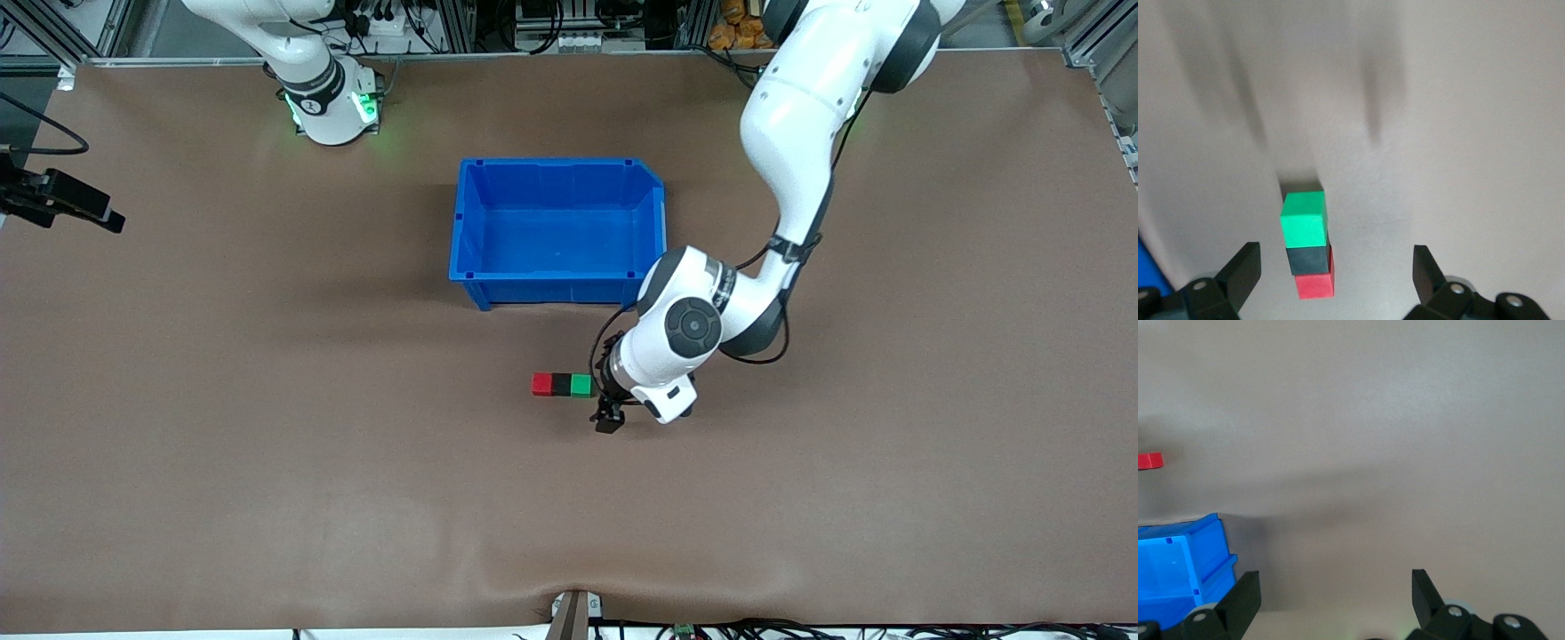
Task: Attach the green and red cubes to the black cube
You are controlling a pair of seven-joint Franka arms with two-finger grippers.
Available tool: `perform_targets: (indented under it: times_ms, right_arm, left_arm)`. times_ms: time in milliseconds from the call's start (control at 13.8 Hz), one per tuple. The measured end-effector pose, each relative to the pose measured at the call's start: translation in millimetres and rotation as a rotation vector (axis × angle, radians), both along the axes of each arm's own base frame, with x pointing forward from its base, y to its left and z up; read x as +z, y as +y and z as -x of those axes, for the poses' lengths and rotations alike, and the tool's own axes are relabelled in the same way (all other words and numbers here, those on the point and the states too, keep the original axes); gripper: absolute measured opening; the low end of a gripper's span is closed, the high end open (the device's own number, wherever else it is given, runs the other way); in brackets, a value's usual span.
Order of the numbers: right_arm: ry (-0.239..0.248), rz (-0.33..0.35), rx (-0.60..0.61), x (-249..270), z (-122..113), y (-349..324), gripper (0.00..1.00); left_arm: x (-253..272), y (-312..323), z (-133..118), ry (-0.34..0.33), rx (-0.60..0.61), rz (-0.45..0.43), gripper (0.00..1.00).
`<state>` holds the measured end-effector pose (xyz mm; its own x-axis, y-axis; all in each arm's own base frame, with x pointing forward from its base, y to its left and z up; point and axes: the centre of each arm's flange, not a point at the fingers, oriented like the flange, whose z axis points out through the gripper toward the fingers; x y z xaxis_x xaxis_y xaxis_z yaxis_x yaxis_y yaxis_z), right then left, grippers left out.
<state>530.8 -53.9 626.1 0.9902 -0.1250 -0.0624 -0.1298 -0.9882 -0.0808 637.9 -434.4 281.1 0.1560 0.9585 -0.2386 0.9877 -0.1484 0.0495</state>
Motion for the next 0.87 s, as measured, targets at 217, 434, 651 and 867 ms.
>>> perform_targets:
  times_ms: [217,434,651,867]
  right_arm:
    - [0.0,0.0,0.003,0,0,1,1.0]
    - [-0.006,0.0,0.006,1,-1,3,1.0]
    - [-0.006,0.0,0.007,1,-1,4,1.0]
    - [-0.006,0.0,0.007,1,-1,4,1.0]
  left_arm:
    - [63,25,-7,-0.042,-0.078,-0.052,1.0]
    - [126,76,-20,-0.048,-0.094,-0.061,1.0]
    - [181,131,-29,-0.072,-0.114,-0.061,1.0]
    - [209,150,-27,-0.106,-0.152,-0.082,1.0]
